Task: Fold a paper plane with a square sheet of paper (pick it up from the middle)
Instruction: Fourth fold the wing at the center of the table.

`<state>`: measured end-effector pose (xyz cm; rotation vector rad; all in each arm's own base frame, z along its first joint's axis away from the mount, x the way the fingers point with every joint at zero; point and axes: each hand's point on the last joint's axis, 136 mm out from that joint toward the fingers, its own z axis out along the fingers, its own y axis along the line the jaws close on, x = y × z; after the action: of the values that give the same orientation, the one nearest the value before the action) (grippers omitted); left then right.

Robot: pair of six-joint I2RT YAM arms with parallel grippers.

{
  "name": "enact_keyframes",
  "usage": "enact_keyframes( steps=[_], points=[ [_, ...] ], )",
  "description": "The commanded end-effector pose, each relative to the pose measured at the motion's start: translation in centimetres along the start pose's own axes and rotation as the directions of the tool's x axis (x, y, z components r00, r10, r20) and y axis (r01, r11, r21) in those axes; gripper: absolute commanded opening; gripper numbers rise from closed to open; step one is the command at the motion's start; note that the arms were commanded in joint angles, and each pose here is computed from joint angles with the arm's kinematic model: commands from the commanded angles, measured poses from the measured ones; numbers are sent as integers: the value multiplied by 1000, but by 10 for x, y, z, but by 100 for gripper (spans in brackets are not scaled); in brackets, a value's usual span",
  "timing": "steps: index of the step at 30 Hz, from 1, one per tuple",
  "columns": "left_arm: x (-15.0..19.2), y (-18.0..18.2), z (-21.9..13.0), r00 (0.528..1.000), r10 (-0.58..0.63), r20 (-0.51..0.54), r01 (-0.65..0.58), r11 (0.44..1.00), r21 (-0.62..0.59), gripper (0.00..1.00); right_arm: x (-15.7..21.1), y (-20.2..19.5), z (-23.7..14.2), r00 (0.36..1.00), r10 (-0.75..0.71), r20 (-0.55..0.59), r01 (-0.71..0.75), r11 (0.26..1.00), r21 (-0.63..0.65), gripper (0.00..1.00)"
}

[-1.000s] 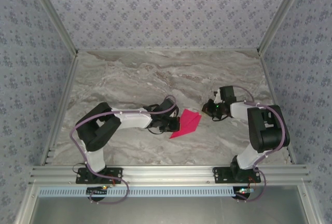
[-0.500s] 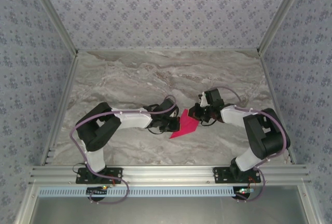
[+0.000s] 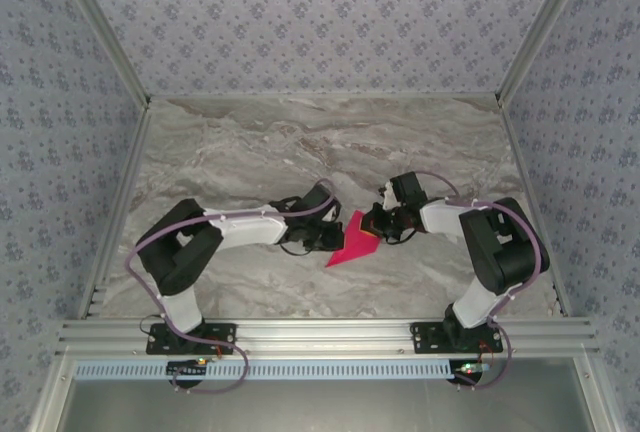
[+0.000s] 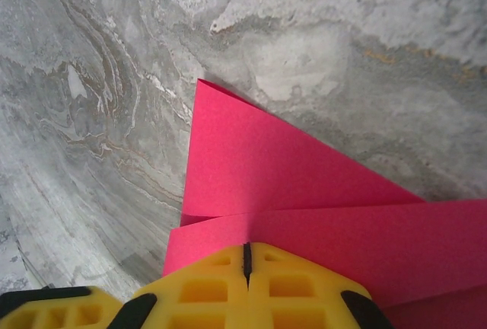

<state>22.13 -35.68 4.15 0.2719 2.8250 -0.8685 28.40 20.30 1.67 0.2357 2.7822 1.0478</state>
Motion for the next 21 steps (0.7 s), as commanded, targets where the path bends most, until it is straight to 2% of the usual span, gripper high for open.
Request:
enact_keyframes(
  steps=[1,8,21],
  points=[
    [-25,-34,-22,998,35,47,-39,996,85,13,16,-42,6,997,63,-47,-55,985,162,0],
    [-21,-43,0,998,46,-43,-41,992,119,13,19,-49,7,995,84,-55,-72,979,193,0],
    [6,-13,27,989,-11,-147,21,997,68,5,24,-62,9,991,116,-70,-95,963,251,0]
  ],
)
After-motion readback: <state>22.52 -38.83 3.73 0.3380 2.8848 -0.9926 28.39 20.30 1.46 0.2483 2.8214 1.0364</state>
